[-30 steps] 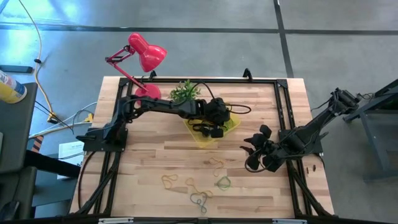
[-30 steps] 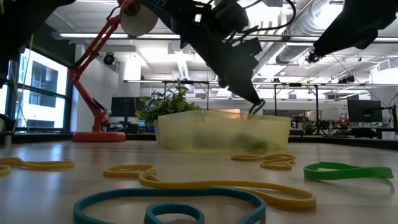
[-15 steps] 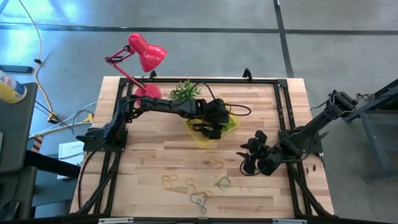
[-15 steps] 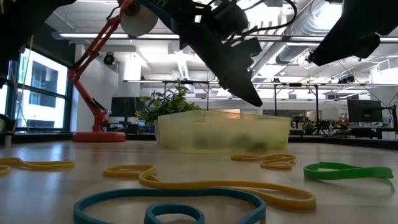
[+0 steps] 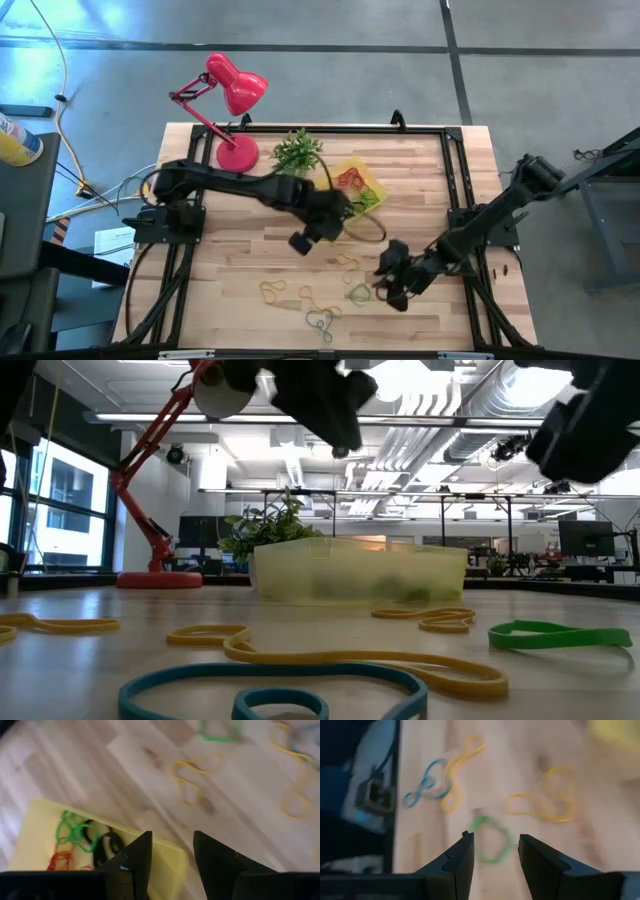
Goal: Pick and place rubber bands into bin
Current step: Put the green rubber band into the transparent yellow bin
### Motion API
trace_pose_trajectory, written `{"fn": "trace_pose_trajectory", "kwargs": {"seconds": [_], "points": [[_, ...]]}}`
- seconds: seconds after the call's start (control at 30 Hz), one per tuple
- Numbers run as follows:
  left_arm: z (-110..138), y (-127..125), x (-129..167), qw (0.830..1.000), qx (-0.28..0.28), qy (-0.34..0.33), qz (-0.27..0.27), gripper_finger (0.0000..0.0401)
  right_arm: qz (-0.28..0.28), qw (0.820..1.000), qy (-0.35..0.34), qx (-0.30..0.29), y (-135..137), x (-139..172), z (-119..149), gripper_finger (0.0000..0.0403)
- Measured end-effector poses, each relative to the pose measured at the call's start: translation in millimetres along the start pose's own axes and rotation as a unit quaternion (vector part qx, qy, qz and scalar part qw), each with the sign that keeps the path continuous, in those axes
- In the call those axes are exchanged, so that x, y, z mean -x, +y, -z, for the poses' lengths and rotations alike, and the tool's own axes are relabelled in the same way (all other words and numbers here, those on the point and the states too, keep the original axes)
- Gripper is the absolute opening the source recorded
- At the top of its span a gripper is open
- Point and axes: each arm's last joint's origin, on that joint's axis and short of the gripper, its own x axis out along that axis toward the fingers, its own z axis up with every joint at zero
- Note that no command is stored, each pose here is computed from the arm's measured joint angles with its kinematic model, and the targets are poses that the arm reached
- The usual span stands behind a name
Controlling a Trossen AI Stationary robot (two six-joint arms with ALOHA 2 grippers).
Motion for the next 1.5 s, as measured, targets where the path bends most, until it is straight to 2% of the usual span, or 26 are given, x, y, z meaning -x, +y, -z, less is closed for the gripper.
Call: {"fn": "trace_pose_trajectory", "kwargs": {"seconds": [0.1, 0.3, 0.47, 0.6, 0.77, 0.97, 1.13, 1.33, 1.5], "points": [[-7.4, -20.2, 11.4, 1.000, -0.025, 0.013, 0.010, 0.0128, -0.028, 0.999, 0.024, -0.012, 4.8, -23.2, 8.3, 0.0144], [-16.7, -44.6, 30.2, 0.998, -0.051, 0.023, 0.002, 0.0128, -0.003, 0.999, 0.024, -0.037, 2.1, -50.8, 21.2, 0.0144], [-18.7, -53.6, 39.9, 0.998, -0.052, 0.031, -0.008, 0.0128, 0.032, 0.999, 0.009, -0.031, -3.8, -59.4, 23.5, 0.0144], [-17.7, -53.6, 40.2, 0.998, -0.045, 0.035, -0.008, 0.0129, 0.043, 0.999, 0.024, -0.008, -9.0, -64.9, 25.3, 0.0144], [-15.9, -53.8, 40.3, 0.999, -0.033, 0.043, -0.004, 0.0129, 0.048, 0.998, 0.038, 0.029, -10.9, -69.3, 29.8, 0.0144], [-13.2, -55.1, 52.7, 0.999, 0.001, 0.040, -0.008, 0.0129, 0.066, 0.996, 0.039, 0.042, -14.0, -73.9, 33.4, 0.0144], [-9.0, -55.3, 77.4, 0.998, 0.038, 0.029, -0.043, 0.0129, 0.075, 0.995, 0.039, 0.052, -14.3, -80.1, 35.8, 0.0144], [1.2, -57.8, 115.2, 0.993, 0.075, 0.015, -0.090, 0.0129, 0.072, 0.989, 0.045, 0.120, -5.1, -89.2, 30.7, 0.0144], [13.4, -61.6, 142.3, 0.986, 0.102, 0.021, -0.130, 0.0129, 0.093, 0.987, 0.070, 0.111, -8.6, -94.4, 32.8, 0.0143]]}}
